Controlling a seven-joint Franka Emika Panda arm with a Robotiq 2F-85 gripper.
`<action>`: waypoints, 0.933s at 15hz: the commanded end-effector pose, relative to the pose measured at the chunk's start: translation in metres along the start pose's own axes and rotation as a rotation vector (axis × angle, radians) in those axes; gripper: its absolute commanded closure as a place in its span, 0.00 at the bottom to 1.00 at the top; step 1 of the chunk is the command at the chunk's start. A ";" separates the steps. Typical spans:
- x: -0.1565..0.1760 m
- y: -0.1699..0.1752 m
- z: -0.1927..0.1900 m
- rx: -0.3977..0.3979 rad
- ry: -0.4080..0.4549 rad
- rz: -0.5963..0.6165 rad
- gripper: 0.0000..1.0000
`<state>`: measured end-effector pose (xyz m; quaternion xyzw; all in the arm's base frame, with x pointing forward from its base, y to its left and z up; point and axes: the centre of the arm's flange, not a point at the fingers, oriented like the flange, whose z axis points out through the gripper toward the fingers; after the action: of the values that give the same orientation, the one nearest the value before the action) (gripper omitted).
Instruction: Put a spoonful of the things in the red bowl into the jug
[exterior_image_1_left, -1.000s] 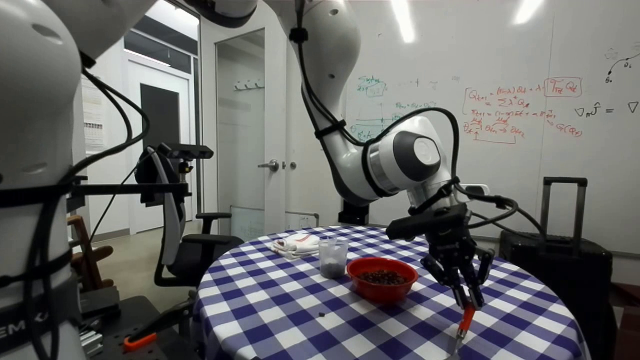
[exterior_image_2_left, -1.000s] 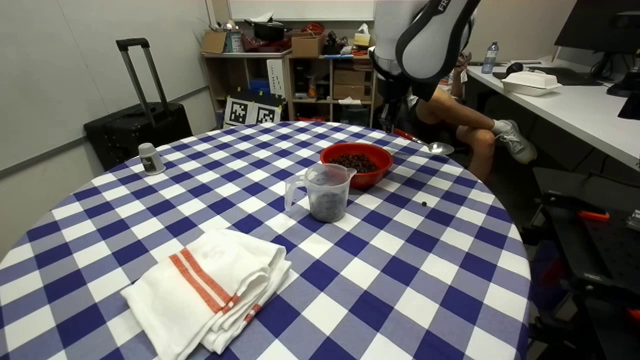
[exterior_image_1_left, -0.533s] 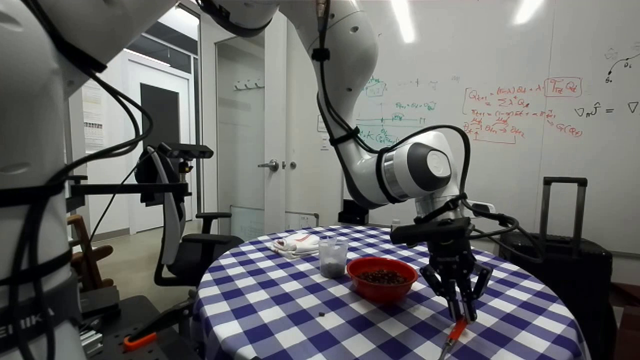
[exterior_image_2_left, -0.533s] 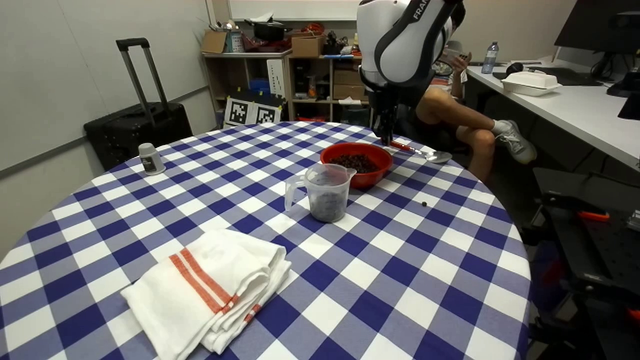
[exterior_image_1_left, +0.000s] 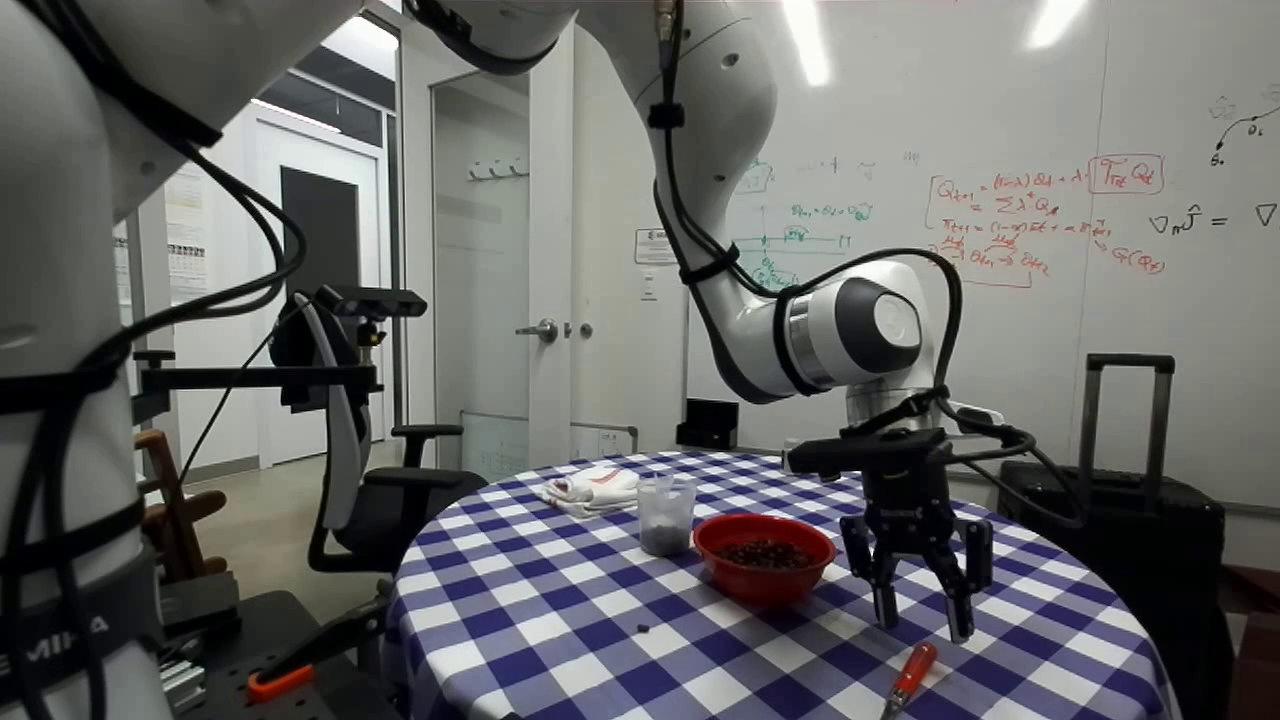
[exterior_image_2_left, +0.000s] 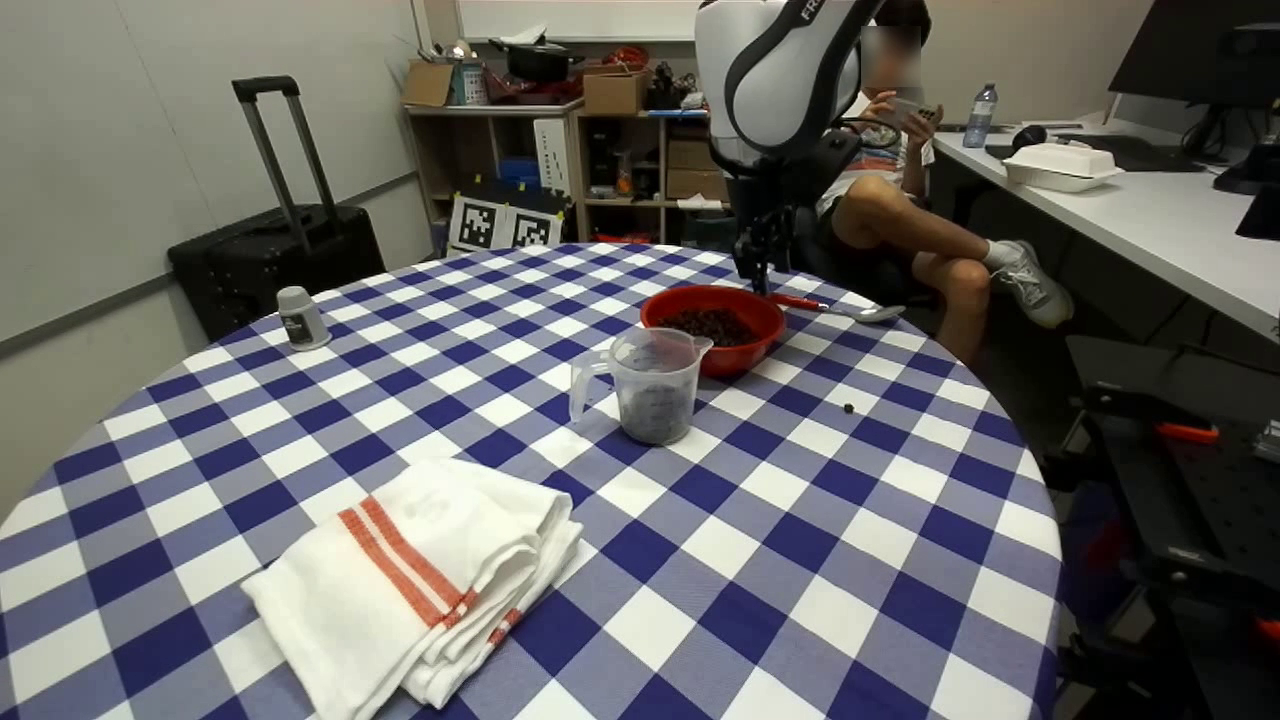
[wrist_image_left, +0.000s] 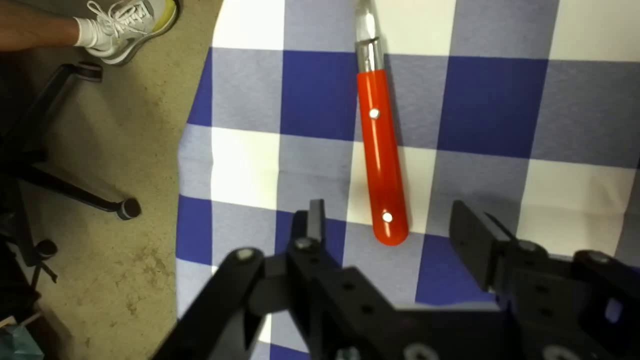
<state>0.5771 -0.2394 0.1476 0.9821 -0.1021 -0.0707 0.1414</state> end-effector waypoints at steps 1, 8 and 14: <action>0.005 0.006 -0.032 0.021 0.016 0.070 0.02; -0.033 0.026 -0.150 0.024 0.147 0.168 0.00; -0.111 -0.018 -0.242 0.201 0.214 -0.054 0.00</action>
<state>0.5598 -0.1750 0.3439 0.9873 -0.1188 0.0349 0.0993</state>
